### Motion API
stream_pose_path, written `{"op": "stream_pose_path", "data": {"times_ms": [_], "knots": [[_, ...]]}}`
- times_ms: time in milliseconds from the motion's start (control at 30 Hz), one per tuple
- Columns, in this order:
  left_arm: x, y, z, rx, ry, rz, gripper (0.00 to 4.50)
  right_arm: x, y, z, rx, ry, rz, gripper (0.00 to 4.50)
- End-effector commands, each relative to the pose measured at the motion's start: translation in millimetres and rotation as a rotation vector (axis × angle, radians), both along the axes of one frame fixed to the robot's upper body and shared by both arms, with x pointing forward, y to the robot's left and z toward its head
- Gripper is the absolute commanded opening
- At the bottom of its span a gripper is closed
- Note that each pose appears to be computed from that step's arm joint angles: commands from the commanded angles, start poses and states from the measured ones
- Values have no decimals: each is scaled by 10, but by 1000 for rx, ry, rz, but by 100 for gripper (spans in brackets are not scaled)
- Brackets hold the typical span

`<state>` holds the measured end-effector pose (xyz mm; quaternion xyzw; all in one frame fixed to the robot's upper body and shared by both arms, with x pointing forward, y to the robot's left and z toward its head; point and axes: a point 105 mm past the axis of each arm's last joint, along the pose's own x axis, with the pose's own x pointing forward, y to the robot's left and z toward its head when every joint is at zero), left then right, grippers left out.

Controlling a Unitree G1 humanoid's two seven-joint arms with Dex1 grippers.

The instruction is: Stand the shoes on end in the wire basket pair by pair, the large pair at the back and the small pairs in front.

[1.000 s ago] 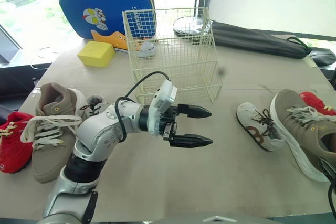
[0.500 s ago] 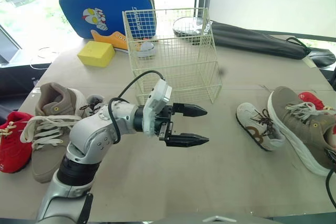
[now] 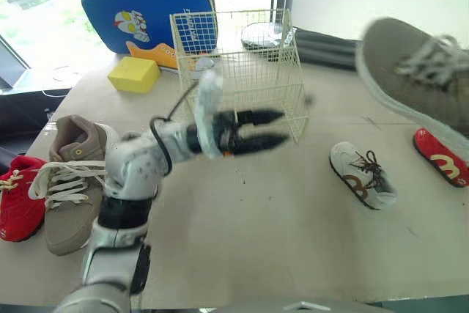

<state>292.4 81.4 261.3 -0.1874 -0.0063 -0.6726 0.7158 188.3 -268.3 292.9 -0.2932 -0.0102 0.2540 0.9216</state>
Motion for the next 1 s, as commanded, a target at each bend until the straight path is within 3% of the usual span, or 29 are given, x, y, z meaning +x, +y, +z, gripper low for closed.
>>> {"op": "stream_pose_path", "data": {"times_ms": [33,167,367,600,767,900,933,967,1000], "knots": [[161,481,578,-93,50,41,450,30,271,262,-181,-2,218,11],[178,648,654,49,71,50,450,130,630,413,-330,-20,474,10],[100,516,423,286,140,-38,450,261,1079,467,-442,-180,806,9],[-105,355,455,299,273,-206,450,556,1578,580,-493,-347,1069,8],[-249,345,606,249,338,-310,450,637,1731,576,-540,-364,1163,8],[-345,344,406,356,349,-303,450,666,1774,594,-552,-383,1204,8],[-359,343,357,377,356,-301,396,676,1783,600,-555,-389,1209,8],[-398,357,269,420,348,-300,396,692,1796,608,-555,-397,1213,8],[-427,365,214,446,349,-303,355,704,1808,614,-552,-403,1215,8]]}}
